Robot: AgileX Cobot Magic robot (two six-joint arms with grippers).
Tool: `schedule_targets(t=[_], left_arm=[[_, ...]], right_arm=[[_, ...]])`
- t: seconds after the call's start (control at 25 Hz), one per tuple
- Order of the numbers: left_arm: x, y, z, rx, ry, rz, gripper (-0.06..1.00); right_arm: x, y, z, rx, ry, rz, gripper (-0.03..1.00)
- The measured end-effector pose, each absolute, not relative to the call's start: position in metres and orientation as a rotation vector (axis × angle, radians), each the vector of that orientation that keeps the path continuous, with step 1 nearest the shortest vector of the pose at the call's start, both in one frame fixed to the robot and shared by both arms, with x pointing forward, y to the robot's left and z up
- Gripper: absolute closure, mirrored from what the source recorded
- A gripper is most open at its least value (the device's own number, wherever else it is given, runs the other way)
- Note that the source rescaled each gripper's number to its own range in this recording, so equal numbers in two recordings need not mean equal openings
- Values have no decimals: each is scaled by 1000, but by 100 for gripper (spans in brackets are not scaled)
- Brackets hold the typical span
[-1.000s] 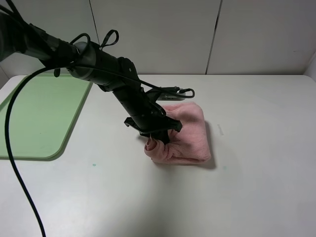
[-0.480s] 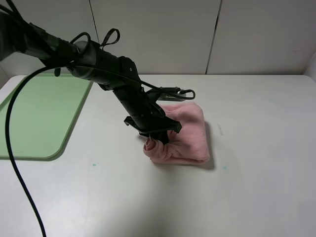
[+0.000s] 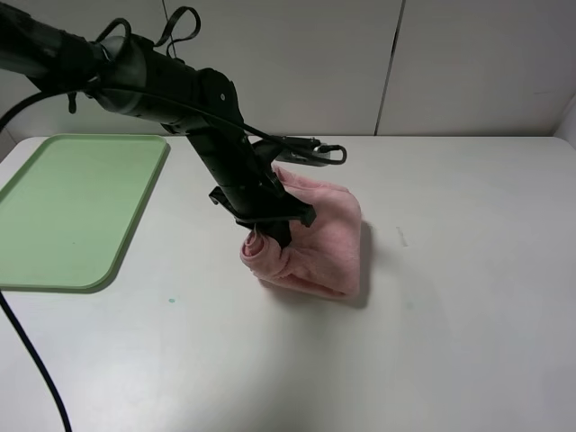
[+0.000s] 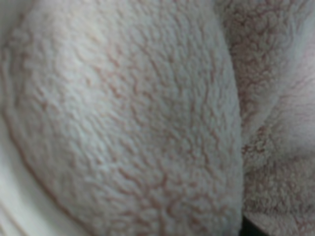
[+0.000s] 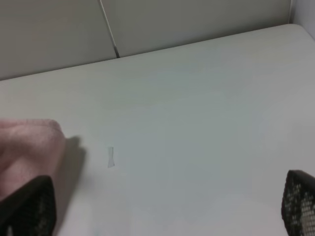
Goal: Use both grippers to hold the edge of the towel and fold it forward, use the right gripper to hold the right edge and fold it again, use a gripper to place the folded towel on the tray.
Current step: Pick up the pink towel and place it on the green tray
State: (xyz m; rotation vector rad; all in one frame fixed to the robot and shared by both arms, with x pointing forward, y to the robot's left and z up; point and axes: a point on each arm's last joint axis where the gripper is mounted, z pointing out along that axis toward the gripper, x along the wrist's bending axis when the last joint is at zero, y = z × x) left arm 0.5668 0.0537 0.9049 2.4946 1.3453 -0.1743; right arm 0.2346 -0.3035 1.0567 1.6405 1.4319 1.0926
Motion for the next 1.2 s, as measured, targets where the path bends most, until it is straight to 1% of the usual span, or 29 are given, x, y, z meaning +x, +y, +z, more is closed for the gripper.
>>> schedule_targets(t=[0.6,0.92,1.2], left_arm=[[584,111,945,2462,1443,-84,80],[592,155,956,2440,1554,-61,81],[596,186,974,2400,1614,4,81]], right_arm=[[235,-304,1057,1641,1432,1093,-3],[235,-304,1057,1641,1432,1093,-3],[235,-304,1057,1641,1432,1093,-3]])
